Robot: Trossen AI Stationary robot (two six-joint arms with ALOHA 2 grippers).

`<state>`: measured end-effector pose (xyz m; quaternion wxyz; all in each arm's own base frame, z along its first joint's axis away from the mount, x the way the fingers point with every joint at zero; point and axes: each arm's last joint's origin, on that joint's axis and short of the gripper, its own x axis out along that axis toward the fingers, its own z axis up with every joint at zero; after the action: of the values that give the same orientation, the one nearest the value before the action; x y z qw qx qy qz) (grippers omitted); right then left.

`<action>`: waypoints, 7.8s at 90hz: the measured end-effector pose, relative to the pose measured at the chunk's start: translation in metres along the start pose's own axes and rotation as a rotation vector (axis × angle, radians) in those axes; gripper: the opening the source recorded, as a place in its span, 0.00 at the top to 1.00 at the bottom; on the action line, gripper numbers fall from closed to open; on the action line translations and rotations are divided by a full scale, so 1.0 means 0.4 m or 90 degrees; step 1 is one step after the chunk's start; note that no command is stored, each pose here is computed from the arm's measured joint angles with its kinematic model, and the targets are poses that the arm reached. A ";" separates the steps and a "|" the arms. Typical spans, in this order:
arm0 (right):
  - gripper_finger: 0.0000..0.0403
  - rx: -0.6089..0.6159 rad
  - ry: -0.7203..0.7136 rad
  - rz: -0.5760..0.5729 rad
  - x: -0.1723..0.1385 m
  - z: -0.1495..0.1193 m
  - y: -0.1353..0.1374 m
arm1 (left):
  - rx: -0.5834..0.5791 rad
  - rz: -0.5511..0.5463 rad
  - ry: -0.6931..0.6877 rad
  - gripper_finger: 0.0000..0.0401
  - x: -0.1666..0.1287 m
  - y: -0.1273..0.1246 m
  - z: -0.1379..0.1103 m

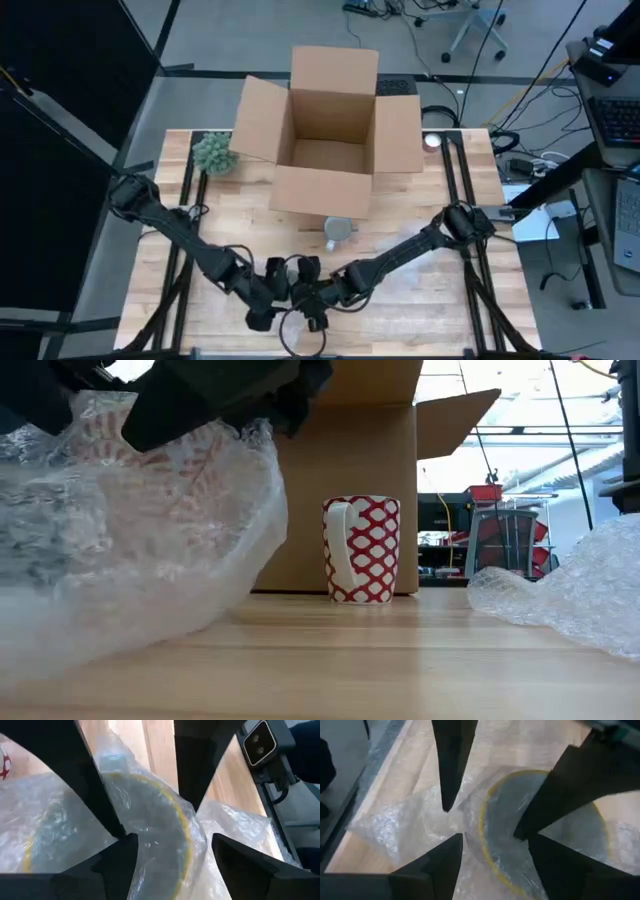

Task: Wrap mug
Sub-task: Wrap the orange mug with bubble wrap

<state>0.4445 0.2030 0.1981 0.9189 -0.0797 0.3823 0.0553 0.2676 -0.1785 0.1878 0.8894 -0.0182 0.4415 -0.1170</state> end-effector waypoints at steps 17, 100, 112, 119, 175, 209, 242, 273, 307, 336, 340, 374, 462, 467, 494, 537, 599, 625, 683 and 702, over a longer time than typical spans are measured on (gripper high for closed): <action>0.46 0.004 -0.003 -0.003 0.001 0.002 -0.006 | -0.001 -0.006 0.011 0.39 0.022 0.012 -0.007; 0.46 -0.009 -0.003 -0.015 -0.108 0.035 -0.013 | -0.017 -0.012 0.017 0.39 0.035 0.014 -0.014; 0.46 -0.013 -0.007 -0.058 -0.121 0.042 -0.030 | -0.016 -0.013 0.012 0.39 0.033 0.013 -0.011; 0.46 0.002 0.009 -0.052 -0.100 0.032 -0.038 | -0.017 -0.012 0.015 0.39 0.033 0.013 -0.012; 0.46 0.014 0.063 -0.007 -0.066 -0.013 0.029 | -0.024 -0.033 -0.016 0.39 0.009 -0.020 0.033; 0.46 0.007 -0.053 0.000 -0.090 0.041 0.027 | -0.018 -0.021 -0.021 0.39 0.016 -0.040 0.023; 0.46 0.026 -0.019 -0.011 -0.012 0.000 0.040 | -0.029 -0.021 -0.008 0.39 -0.008 -0.047 0.041; 0.46 0.015 -0.023 -0.011 -0.011 0.002 0.037 | -0.005 0.013 0.029 0.39 -0.057 -0.074 0.076; 0.46 0.016 -0.024 -0.012 -0.010 0.002 0.036 | 0.011 0.111 0.096 0.39 -0.174 -0.152 0.084; 0.46 0.026 -0.024 -0.013 -0.010 0.002 0.036 | -0.136 0.176 0.217 0.39 -0.244 -0.247 -0.062; 0.46 0.026 -0.024 -0.013 -0.010 0.002 0.036 | -0.153 0.168 0.232 0.39 -0.250 -0.264 -0.084; 0.46 0.027 -0.024 -0.013 -0.010 0.002 0.036 | -0.364 0.090 0.412 0.39 -0.212 -0.335 -0.292; 0.46 0.023 -0.017 -0.030 -0.011 -0.002 0.036 | -0.313 0.201 0.204 1.00 -0.194 -0.288 -0.209; 0.46 0.025 -0.022 -0.029 -0.011 0.000 0.036 | -0.303 0.194 0.136 1.00 -0.210 -0.290 -0.174; 0.46 0.026 -0.028 -0.029 -0.010 0.002 0.035 | -0.176 0.231 -0.065 1.00 -0.186 -0.242 -0.042; 0.46 0.030 -0.028 -0.028 -0.010 0.002 0.035 | -0.122 0.226 -0.062 1.00 -0.052 -0.134 0.070; 0.46 0.041 -0.063 -0.017 -0.107 0.048 0.023 | -0.108 0.229 0.024 1.00 0.036 -0.114 0.024; 0.46 0.034 -0.063 -0.009 -0.180 0.064 0.025 | -0.105 0.229 0.021 1.00 0.037 -0.112 0.026; 0.46 0.024 -0.076 -0.003 0.014 0.007 0.062 | -0.088 0.224 0.011 1.00 0.033 -0.114 0.031; 0.46 0.027 -0.071 -0.007 0.018 0.007 0.051 | -0.079 0.210 0.052 1.00 -0.011 -0.113 0.048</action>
<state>0.4484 0.2240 0.1927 0.9406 -0.0594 0.3309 0.0464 0.2716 -0.2227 0.2088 0.8752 0.0040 0.4804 0.0572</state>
